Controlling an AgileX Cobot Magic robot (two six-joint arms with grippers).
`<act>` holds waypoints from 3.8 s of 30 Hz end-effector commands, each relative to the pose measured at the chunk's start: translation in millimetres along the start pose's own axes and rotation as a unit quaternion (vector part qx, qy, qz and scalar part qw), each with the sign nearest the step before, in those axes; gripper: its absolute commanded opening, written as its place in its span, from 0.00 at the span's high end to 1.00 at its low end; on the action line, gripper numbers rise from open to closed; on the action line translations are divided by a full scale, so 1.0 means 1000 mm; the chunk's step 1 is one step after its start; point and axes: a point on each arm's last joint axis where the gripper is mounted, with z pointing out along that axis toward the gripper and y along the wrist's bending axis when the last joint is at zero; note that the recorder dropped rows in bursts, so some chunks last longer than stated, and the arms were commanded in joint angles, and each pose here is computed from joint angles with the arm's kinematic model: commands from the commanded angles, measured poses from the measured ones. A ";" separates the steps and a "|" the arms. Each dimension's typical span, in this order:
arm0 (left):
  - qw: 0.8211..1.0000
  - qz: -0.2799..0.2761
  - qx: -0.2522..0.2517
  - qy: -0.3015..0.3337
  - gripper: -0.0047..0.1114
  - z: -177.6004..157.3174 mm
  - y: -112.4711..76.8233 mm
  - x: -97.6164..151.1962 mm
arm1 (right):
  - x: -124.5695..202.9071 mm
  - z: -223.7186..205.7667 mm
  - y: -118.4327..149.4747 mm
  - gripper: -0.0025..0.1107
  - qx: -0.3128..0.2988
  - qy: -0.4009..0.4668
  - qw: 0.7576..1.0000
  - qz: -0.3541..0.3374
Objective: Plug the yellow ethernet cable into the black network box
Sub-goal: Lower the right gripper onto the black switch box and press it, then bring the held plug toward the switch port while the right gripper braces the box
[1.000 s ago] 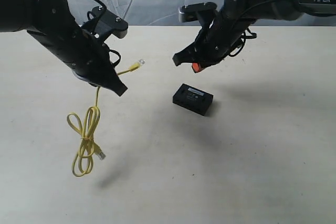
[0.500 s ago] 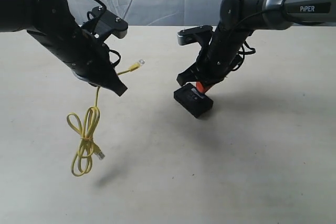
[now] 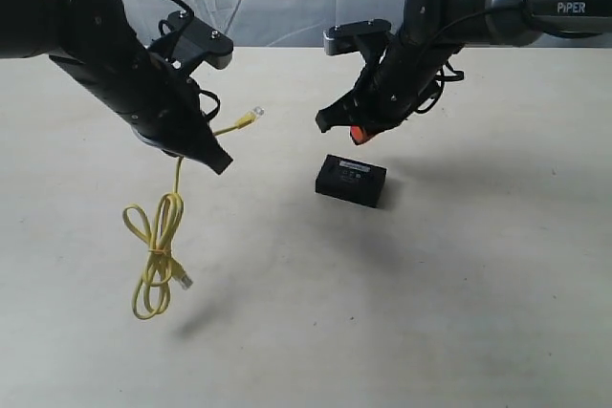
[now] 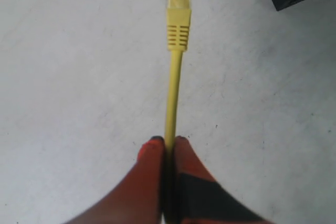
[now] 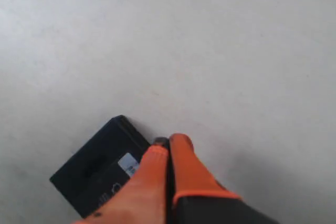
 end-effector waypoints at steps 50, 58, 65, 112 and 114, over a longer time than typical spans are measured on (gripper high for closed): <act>0.987 0.120 0.081 0.075 0.96 0.062 -0.056 0.008 | 0.015 0.021 -0.014 0.98 -0.054 0.058 0.995 0.054; 0.990 0.117 0.068 0.036 0.96 0.064 -0.059 0.000 | 0.018 0.026 -0.011 0.98 -0.068 0.068 0.993 0.069; 0.988 0.114 0.075 0.065 0.96 0.087 -0.060 0.010 | 0.018 0.026 -0.011 0.98 -0.073 0.070 0.992 0.072; 0.986 0.128 0.094 0.041 0.96 0.074 -0.063 0.003 | 0.018 0.026 -0.009 0.98 -0.080 0.069 0.991 0.079; 0.987 0.125 0.095 0.041 0.96 0.076 -0.063 0.004 | 0.018 0.026 -0.009 0.98 -0.080 0.069 0.991 0.079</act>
